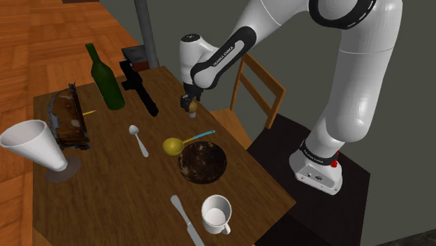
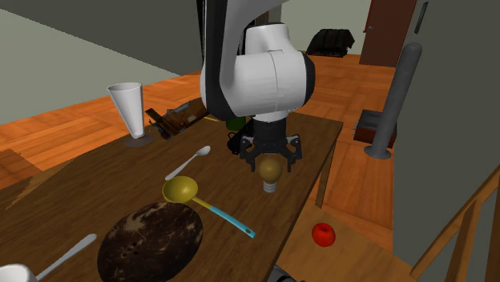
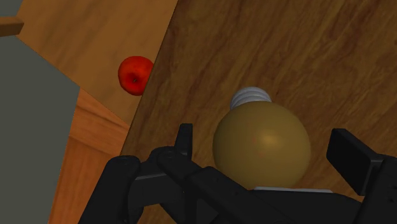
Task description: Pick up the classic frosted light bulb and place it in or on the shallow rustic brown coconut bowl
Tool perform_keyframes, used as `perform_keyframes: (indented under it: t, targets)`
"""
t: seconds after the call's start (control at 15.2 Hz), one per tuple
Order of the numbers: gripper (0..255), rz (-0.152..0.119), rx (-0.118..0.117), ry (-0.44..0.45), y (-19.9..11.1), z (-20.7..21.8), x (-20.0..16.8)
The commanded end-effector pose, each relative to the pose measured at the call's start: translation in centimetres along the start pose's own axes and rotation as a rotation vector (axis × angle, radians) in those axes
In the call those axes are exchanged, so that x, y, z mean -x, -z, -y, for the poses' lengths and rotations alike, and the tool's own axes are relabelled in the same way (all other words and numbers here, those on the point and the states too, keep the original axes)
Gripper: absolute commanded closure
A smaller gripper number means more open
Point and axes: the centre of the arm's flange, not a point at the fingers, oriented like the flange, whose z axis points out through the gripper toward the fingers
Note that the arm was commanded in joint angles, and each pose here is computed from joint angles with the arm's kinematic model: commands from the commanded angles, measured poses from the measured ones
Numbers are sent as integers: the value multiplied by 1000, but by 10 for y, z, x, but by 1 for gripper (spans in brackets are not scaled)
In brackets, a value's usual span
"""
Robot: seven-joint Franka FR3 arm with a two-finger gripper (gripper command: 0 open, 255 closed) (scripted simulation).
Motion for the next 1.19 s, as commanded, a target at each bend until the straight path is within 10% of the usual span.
perform_keyframes:
  t: [0.0, 0.07, 0.13, 1.12]
  targets:
    - [0, 0, 0, 0, 0, 0, 0]
    - [0, 0, 0, 0, 0, 0, 0]
    - [255, 0, 0, 0, 0, 0, 0]
    - [255, 0, 0, 0, 31, -2, -2]
